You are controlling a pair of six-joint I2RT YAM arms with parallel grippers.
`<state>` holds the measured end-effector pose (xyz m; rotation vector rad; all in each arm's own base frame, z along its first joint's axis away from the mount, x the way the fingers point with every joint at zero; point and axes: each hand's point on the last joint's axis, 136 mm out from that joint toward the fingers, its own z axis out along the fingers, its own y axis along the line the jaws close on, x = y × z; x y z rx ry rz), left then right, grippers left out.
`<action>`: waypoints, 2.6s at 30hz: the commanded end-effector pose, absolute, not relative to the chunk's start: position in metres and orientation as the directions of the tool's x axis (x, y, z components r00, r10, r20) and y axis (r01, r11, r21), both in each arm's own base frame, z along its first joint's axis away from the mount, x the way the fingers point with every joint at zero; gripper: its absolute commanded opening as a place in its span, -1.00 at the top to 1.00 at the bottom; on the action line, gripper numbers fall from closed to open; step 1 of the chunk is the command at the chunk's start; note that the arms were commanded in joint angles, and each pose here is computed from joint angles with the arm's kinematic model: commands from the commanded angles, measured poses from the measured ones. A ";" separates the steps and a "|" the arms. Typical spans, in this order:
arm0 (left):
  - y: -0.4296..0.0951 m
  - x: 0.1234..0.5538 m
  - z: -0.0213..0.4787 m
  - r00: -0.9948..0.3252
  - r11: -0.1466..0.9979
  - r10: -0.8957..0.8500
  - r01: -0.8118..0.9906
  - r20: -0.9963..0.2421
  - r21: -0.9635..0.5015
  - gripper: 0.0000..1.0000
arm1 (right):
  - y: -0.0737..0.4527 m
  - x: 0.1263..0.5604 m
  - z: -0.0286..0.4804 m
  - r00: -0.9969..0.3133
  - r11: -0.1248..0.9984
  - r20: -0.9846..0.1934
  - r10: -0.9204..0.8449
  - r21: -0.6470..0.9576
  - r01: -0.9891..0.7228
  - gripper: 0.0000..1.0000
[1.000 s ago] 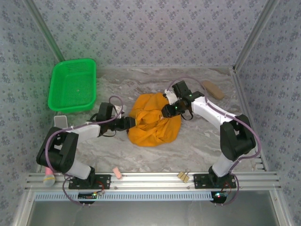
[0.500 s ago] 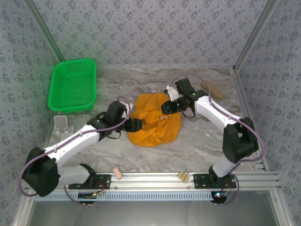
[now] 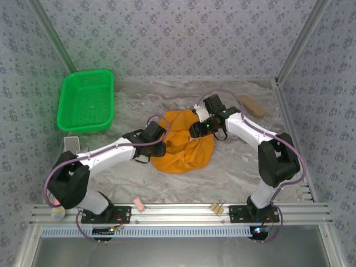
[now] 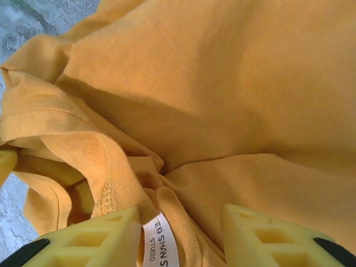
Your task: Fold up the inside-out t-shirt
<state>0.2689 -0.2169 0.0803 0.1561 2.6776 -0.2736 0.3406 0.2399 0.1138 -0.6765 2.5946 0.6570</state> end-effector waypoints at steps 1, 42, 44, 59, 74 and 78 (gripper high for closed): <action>-0.203 0.275 0.086 -0.900 0.985 0.019 0.093 -0.436 -0.148 0.74 | 0.242 0.339 0.120 -0.798 0.766 -0.464 -0.385 0.321 -0.557 0.13; -0.173 0.250 0.102 -0.923 0.734 -0.215 0.064 -0.320 -0.676 1.00 | 0.209 0.316 0.131 -0.774 0.871 -0.500 -0.389 -0.474 -0.132 1.00; -0.169 0.251 0.101 -0.921 0.734 -0.229 0.050 -0.316 -0.678 1.00 | 0.223 0.314 0.139 -0.758 0.895 -0.530 -0.379 -0.417 -0.156 0.89; -0.177 0.252 0.102 -0.930 0.702 -0.217 0.063 -0.297 -0.709 1.00 | 0.268 0.287 0.130 -0.905 0.796 -0.294 -0.308 0.441 -0.415 -0.01; -0.178 0.254 0.102 -0.931 0.702 -0.214 0.065 -0.297 -0.709 1.00 | 0.254 0.293 0.103 -0.893 0.835 -0.245 -0.378 0.327 -0.443 -0.01; -0.178 0.254 0.101 -0.933 0.701 -0.212 0.062 -0.292 -0.710 1.00 | 0.253 0.294 0.114 -0.875 0.821 -0.281 -0.393 0.322 -0.472 -0.06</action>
